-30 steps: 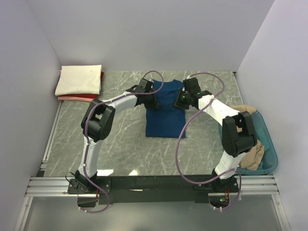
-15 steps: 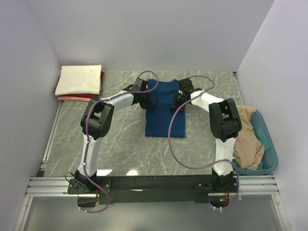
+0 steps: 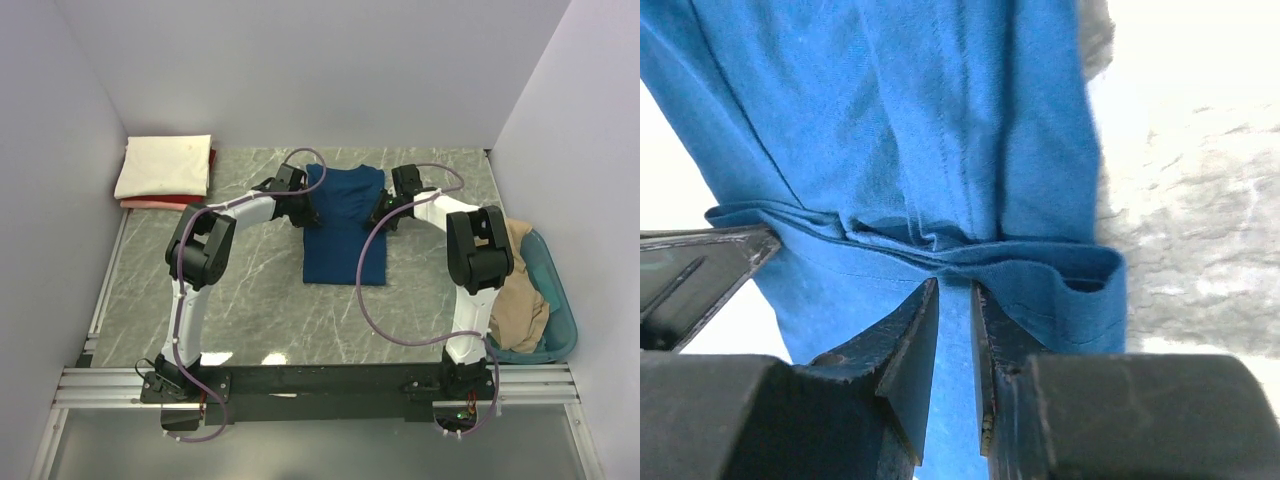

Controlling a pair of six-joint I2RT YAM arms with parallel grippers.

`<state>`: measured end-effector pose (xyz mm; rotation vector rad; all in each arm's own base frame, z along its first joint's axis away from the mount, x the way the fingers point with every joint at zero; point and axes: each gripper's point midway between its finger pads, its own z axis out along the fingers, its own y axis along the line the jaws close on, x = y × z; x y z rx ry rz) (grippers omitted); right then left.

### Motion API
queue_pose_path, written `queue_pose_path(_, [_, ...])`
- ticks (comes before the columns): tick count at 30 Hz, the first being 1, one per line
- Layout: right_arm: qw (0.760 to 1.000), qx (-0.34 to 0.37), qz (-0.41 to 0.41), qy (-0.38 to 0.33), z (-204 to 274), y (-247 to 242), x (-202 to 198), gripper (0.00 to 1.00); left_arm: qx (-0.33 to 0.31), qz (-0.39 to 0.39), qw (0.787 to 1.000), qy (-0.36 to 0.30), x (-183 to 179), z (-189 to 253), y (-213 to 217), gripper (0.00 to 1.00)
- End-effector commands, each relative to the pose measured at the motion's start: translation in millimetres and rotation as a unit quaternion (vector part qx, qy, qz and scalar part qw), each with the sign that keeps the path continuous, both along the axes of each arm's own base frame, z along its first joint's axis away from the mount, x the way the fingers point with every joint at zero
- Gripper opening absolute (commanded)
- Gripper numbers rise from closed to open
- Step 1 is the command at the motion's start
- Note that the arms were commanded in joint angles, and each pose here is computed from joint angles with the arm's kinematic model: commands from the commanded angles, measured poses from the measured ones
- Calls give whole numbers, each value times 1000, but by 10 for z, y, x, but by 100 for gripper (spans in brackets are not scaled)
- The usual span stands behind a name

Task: Fold and stack the t-shirts
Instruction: Fold the tshirt

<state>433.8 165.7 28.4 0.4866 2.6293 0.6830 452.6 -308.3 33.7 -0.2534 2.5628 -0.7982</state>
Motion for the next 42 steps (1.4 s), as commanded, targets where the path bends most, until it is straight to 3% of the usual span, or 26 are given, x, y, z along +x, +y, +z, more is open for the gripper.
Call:
queue_pose_path(1, [1000,11,-19,-18,143,-206,96,27,26,21,999,-6,62,11,207,1])
queue_pose_path(10, [997,31,-31,-63,623,-309,155,28,-13,22,996,-83,275,820,257,11])
queue_pose_path(16, [996,35,-36,-74,699,-331,-8,28,-43,21,994,-99,109,1100,280,14])
queue_pose_path(22, [997,22,-46,-52,451,-382,-61,28,-77,19,994,-78,-260,1023,283,14])
queue_pose_path(30, [998,-1,-54,-11,70,-435,-54,27,-78,0,996,-48,-819,790,287,14])
queue_pose_path(39, [998,-20,-59,-10,140,-517,-70,27,-79,-11,996,-50,-1232,803,381,15])
queue_pose_path(42, [997,-30,-60,-32,351,-561,-143,27,-77,-22,996,-46,-1387,755,395,21])
